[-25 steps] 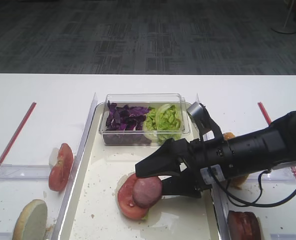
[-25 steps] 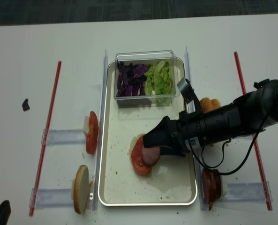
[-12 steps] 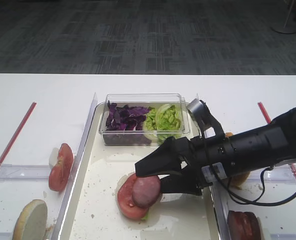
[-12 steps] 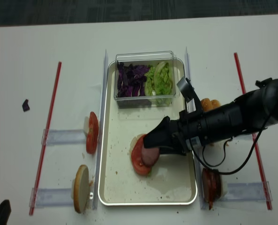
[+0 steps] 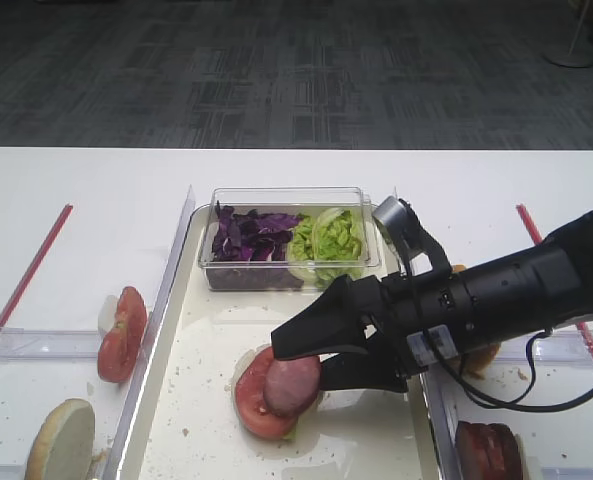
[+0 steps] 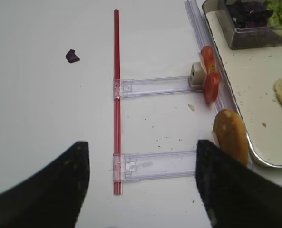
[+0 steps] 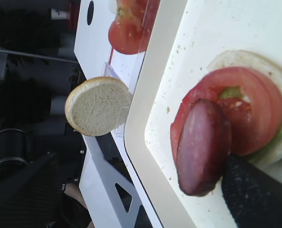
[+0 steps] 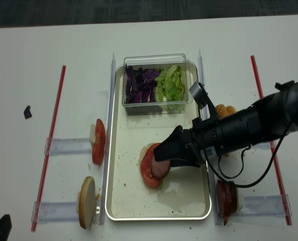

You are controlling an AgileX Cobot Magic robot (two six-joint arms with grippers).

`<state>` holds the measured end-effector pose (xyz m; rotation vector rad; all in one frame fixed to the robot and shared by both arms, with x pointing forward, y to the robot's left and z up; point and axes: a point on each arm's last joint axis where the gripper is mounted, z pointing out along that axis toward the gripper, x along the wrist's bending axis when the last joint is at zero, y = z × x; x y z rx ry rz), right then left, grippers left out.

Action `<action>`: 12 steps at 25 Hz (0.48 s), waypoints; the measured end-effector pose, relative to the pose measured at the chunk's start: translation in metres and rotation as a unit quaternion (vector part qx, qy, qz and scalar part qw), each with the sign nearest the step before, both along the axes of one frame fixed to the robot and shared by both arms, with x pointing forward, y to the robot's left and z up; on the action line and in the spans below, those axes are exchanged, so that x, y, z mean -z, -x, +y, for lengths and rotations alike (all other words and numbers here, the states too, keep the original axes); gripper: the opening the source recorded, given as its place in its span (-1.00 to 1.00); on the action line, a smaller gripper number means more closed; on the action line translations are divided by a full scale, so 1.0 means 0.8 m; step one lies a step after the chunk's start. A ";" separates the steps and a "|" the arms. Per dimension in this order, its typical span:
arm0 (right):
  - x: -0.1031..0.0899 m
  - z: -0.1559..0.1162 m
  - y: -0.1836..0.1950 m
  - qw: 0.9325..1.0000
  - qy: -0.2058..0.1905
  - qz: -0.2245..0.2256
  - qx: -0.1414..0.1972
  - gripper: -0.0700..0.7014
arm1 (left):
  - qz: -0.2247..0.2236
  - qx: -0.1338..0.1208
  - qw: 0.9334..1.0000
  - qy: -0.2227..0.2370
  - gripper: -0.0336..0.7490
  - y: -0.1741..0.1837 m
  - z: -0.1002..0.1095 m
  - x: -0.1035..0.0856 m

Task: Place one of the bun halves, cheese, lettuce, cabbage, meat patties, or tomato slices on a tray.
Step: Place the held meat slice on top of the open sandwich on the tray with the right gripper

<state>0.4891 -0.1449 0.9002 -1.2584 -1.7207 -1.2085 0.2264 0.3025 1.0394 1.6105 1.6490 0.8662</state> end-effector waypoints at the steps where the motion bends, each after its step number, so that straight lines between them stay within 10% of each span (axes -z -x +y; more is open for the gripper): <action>1: -0.001 0.000 -0.001 1.000 0.001 0.000 -0.003 0.97 | 0.000 0.000 1.000 0.000 0.21 0.000 0.000 0.000; 12: -0.010 0.004 -0.020 0.998 0.047 0.011 -0.038 0.97 | 0.000 0.000 1.000 0.000 0.21 0.000 0.000 0.000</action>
